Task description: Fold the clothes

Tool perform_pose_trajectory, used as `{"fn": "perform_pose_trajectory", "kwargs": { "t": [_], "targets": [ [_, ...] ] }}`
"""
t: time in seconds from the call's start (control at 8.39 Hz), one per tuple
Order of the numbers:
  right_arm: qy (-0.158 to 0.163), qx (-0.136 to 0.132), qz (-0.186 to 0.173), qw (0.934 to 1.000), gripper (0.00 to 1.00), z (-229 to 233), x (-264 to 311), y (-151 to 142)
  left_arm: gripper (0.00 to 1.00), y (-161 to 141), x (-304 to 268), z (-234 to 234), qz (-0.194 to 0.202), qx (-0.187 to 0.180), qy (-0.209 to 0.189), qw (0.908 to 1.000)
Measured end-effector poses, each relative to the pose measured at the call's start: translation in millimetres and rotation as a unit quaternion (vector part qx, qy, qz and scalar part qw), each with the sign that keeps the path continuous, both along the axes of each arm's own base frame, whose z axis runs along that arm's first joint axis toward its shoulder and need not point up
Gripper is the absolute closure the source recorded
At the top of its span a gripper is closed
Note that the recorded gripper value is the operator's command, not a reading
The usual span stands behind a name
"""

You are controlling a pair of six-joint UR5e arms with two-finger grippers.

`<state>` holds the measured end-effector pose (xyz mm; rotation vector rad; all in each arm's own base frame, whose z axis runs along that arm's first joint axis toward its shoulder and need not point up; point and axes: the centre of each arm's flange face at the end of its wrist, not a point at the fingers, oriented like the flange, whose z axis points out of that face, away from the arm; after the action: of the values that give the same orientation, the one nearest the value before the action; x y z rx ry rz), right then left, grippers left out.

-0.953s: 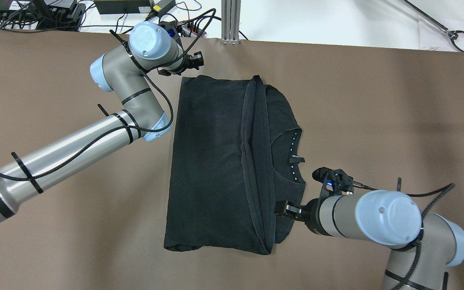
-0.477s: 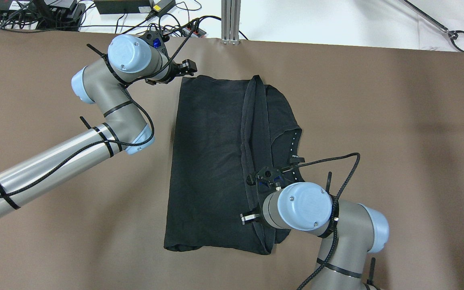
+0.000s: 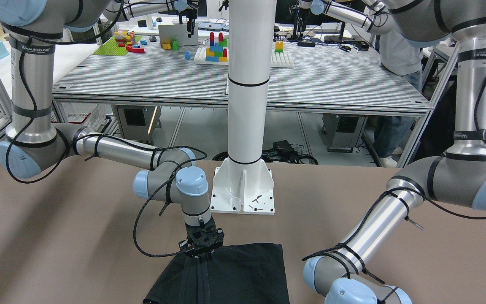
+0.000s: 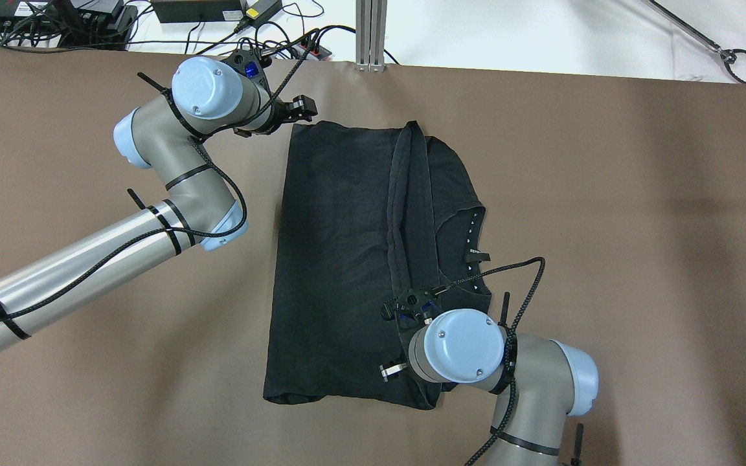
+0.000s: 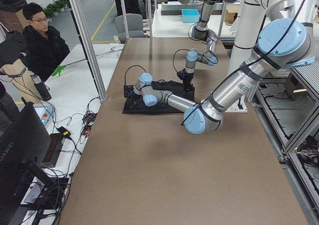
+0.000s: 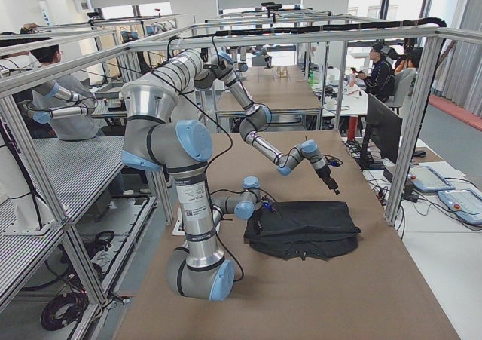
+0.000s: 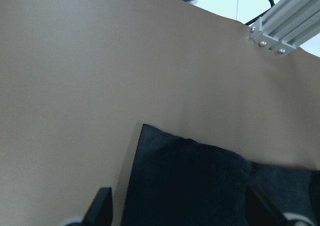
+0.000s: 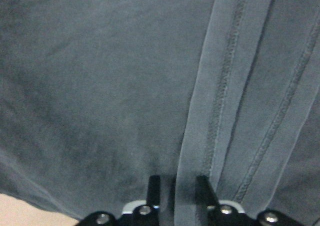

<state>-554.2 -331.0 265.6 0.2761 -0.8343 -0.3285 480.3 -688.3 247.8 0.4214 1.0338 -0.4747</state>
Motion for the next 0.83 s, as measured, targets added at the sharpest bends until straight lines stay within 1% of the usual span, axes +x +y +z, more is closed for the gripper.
{"fn": "perform_pose_trajectory", "kwargs": {
  "t": [0.36, 0.48, 0.6, 0.72, 0.83],
  "targets": [
    [0.010, 0.000, -0.016, 0.9998, 1.00, 6, 4, -4, 0.06, 8, 10, 5, -0.001, 0.002, -0.005, 1.0000],
    [0.010, -0.003, -0.019, 0.9998, 1.00, 7, 10, -10, 0.06, 9, 10, 7, -0.001, 0.001, -0.006, 1.0000],
    [0.007, -0.007, -0.025, 0.9996, 1.00, 7, 23, -22, 0.06, 9, 10, 7, -0.003, 0.002, -0.006, 1.0000],
    [0.006, -0.001, -0.035, 0.9994, 1.00, 13, 41, -35, 0.06, 9, 11, 5, -0.004, 0.003, -0.006, 1.0000],
    [0.007, 0.004, -0.042, 0.9991, 1.00, 23, 63, -36, 0.06, 9, 11, 3, -0.005, 0.004, -0.004, 1.0000]
  ]
}}
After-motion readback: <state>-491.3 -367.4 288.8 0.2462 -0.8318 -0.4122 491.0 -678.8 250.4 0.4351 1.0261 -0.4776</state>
